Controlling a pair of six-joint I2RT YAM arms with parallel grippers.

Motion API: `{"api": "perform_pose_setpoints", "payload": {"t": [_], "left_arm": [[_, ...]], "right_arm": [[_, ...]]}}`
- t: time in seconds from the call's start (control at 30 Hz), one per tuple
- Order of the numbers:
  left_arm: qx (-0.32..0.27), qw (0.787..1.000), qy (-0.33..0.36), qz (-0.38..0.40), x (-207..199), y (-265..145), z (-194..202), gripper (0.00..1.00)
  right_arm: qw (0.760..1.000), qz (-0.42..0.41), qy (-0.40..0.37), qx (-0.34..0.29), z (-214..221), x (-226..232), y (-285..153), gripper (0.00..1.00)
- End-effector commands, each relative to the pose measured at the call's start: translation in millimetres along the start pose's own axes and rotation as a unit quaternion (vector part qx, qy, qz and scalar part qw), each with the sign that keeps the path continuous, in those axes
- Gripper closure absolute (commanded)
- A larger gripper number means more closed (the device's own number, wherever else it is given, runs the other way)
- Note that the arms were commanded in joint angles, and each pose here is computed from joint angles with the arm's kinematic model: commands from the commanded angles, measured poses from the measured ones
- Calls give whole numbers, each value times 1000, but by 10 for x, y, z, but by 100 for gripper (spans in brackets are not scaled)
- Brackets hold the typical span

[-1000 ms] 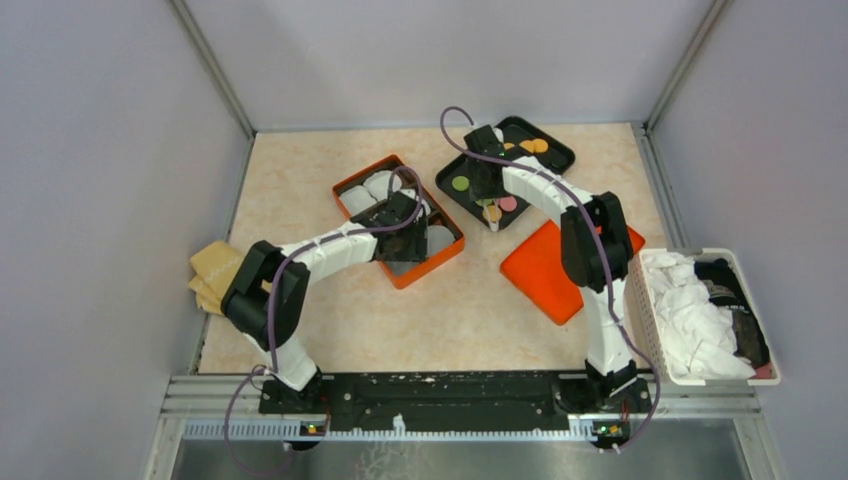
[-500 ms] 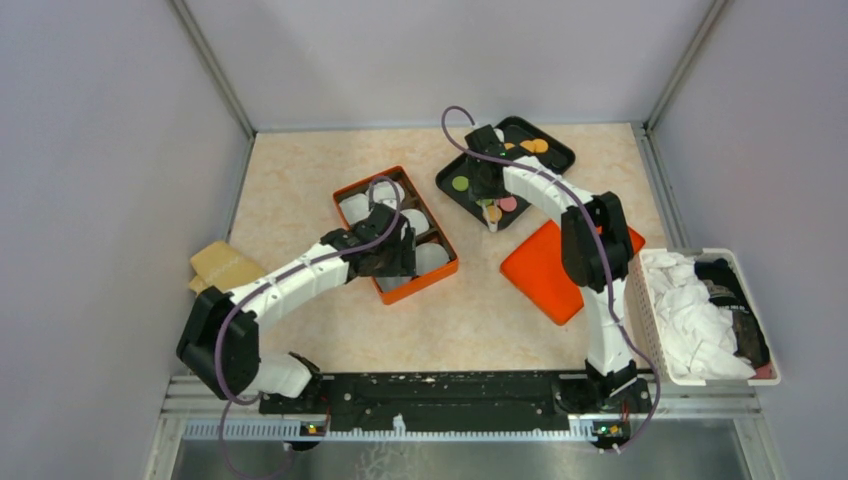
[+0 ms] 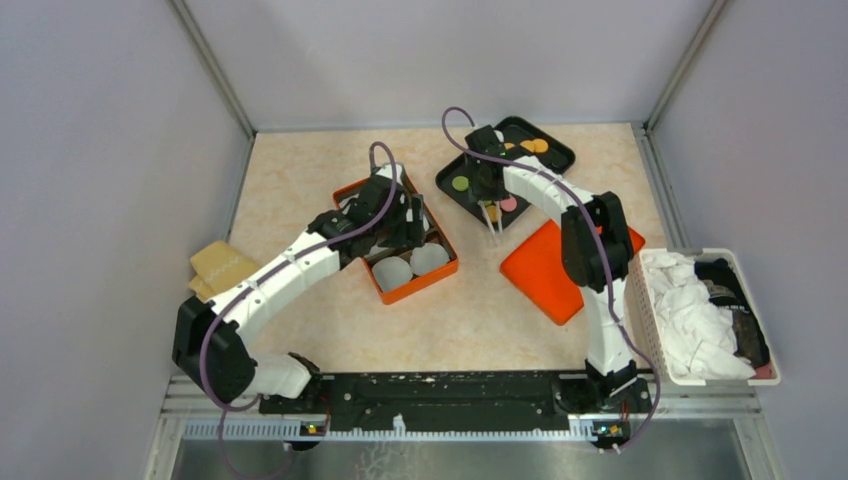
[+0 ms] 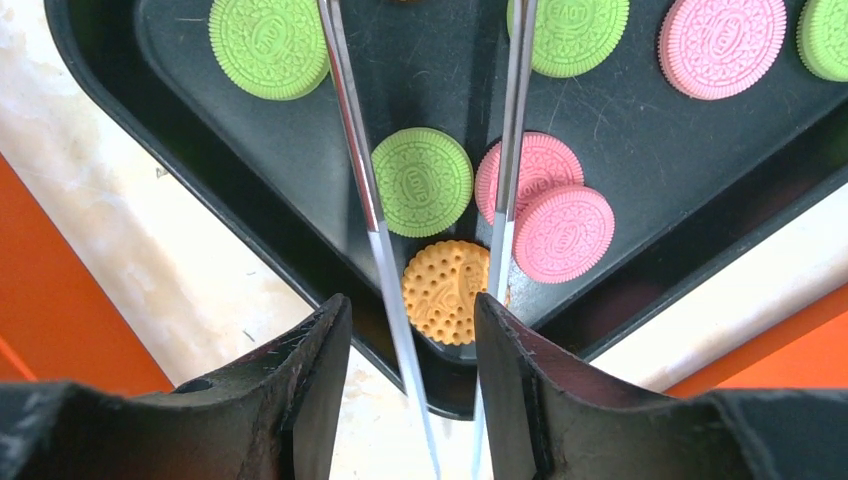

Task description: Pack the cookies

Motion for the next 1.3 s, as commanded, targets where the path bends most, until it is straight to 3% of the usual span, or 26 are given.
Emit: {"api": "perform_pose_setpoints", "payload": {"t": [0.0, 0.4, 0.63, 0.83, 1.1, 1.2, 1.27], "left_arm": [[-30, 999, 6, 19, -98, -125, -172, 13], [-46, 999, 3, 27, -55, -207, -156, 13], [-37, 999, 1, 32, -66, -158, -104, 13], [-31, 999, 2, 28, -39, -126, -59, 13], [-27, 999, 0, 30, -41, -100, -25, 13], [-25, 999, 1, 29, -35, -87, -17, 13], [-24, 999, 1, 29, -35, -83, -16, 13]], "right_arm": [[1000, 12, 12, -15, -123, -77, -125, 53], [999, 38, 10, 4, 41, -158, -89, 39], [998, 49, 7, 38, 236, -162, 86, 39], [998, 39, 8, 38, 271, -123, 144, 47], [998, 40, 4, 54, 308, -107, 228, 42], [997, 44, 2, 58, 312, -103, 256, 47], [998, 44, 3, 53, 280, -108, 231, 65]]}}
Point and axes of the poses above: each gripper's point midway between its finger pads, its own y axis out along the fingers, its own x axis along the line the jaws close on, z = x × y, the point moved 3 cm from there along -y, back along the fingers, and after that the axes turned 8 degrees about -y, right-handed, at the moved point
